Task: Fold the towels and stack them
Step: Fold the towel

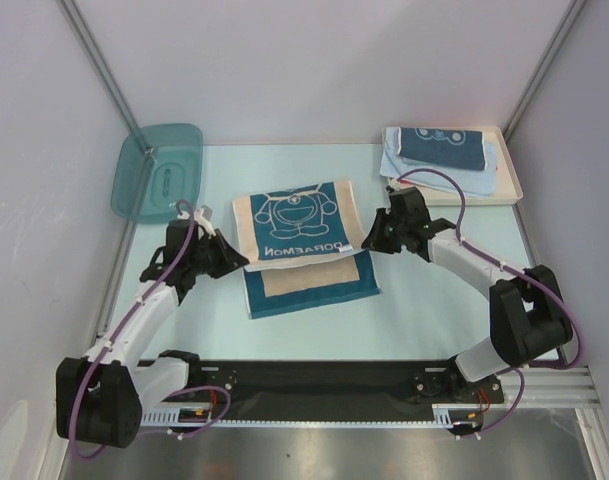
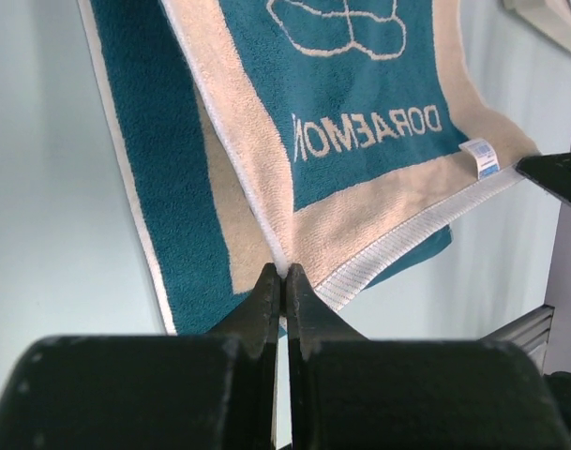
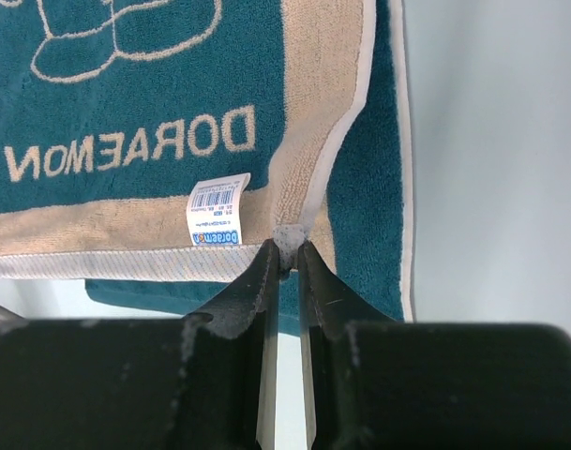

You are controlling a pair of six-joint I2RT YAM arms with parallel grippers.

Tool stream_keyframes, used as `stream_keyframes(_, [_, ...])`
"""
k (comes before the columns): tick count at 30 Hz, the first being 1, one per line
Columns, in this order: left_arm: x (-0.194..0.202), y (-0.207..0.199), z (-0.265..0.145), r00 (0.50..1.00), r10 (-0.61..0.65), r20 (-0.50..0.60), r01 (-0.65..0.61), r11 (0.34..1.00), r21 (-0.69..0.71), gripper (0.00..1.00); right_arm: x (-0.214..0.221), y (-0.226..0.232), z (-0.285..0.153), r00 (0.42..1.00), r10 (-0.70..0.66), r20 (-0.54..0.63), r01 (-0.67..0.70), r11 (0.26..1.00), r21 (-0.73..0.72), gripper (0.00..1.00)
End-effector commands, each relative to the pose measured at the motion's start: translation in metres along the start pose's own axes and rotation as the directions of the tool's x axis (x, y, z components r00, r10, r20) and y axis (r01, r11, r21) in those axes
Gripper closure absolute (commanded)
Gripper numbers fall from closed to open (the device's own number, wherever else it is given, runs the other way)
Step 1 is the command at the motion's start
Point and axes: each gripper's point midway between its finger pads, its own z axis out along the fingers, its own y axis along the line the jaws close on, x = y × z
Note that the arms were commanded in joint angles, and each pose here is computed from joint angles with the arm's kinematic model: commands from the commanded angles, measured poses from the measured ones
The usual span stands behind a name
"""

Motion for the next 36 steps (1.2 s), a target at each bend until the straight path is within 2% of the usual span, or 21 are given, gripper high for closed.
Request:
stream_keyframes(1, [0.012,-0.002,-0.004,0.999,0.037,-0.025,-0.037,0.999,0.028,1.00,-0.004,0.004,-0.011,0.999,-0.009,0.035,0.009,1.000,-0.002,1.00])
stream_keyframes(18, [0.026,-0.007,-0.021,0.998,0.059,-0.039,-0.056,0.997,0.054,1.00,0.006,0.008,-0.031,0.998,-0.026,0.057,0.026,1.000,-0.004,1.00])
stream_keyframes(36, [0.045,-0.007,-0.017,0.996,0.034,-0.078,-0.029,0.998,0.064,1.00,0.026,0.005,-0.045,0.998,-0.021,0.059,0.022,1.000,-0.007,1.00])
